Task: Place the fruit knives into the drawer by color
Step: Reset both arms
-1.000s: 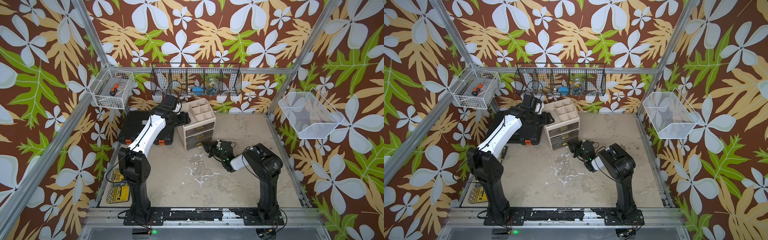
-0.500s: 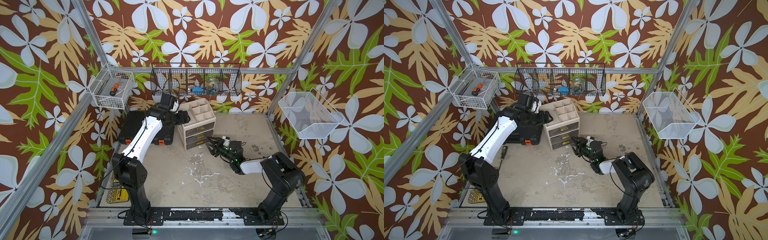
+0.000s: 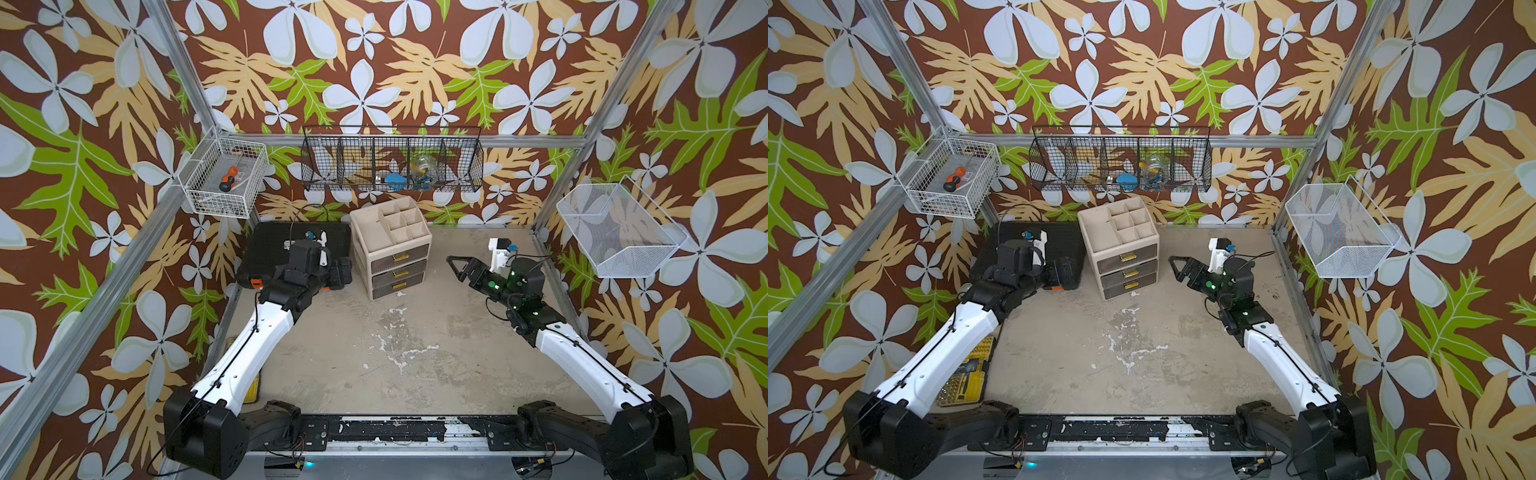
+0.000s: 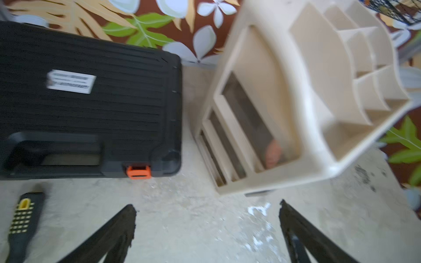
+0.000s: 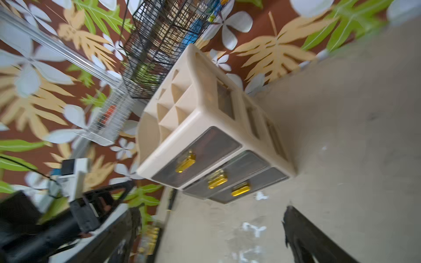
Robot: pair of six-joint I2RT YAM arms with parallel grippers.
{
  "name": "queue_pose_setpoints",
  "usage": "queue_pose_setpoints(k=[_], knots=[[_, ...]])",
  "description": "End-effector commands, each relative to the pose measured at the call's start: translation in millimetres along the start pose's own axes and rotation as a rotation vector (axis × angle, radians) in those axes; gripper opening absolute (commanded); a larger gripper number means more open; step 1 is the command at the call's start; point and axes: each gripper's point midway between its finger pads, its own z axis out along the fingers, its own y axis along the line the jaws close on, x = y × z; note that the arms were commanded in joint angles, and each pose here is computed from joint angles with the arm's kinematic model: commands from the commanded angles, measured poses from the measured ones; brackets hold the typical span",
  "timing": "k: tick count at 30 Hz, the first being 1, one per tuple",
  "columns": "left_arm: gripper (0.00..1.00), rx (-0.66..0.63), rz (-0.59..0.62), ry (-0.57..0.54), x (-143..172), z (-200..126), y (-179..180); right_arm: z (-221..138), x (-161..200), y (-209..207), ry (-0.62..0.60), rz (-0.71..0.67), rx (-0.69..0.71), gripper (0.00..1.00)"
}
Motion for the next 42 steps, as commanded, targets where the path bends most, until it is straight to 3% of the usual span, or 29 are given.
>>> queue_pose_setpoints(k=[1, 6, 10, 14, 19, 20, 23, 26, 29, 42], knots=[[1.0, -0.114, 0.06, -0.2, -14, -3, 31, -19, 7, -83, 0.009, -0.38, 0.391, 1.0], [1.0, -0.277, 0.048, -0.33, 19, -8, 76, -56, 7, -164, -0.178, -0.374, 0.631, 1.0], [1.0, -0.393, 0.024, -0.434, 28, -16, 105, -73, 11, -180, -0.308, -0.485, 0.69, 1.0], [1.0, -0.395, 0.012, -0.44, 52, -4, 115, -85, 17, -203, -0.346, -0.532, 0.811, 1.0], [1.0, -0.42, -0.082, -0.59, 74, -22, 135, -77, 20, -194, -0.414, -0.519, 0.714, 1.0], [1.0, -0.367, -0.073, -0.605, 69, -20, 129, -76, 23, -196, -0.419, -0.516, 0.707, 1.0], [1.0, -0.331, 0.024, -0.562, 60, 0, 119, -62, 27, -201, -0.4, -0.546, 0.691, 1.0], [1.0, -0.342, 0.022, -0.581, 68, 3, 123, -58, 30, -202, -0.362, -0.54, 0.696, 1.0], [1.0, -0.29, 0.091, -0.503, 69, 30, 113, -59, 30, -200, -0.372, -0.547, 0.693, 1.0], [1.0, -0.289, 0.066, -0.55, 68, 22, 119, -59, 30, -201, -0.367, -0.547, 0.695, 1.0]])
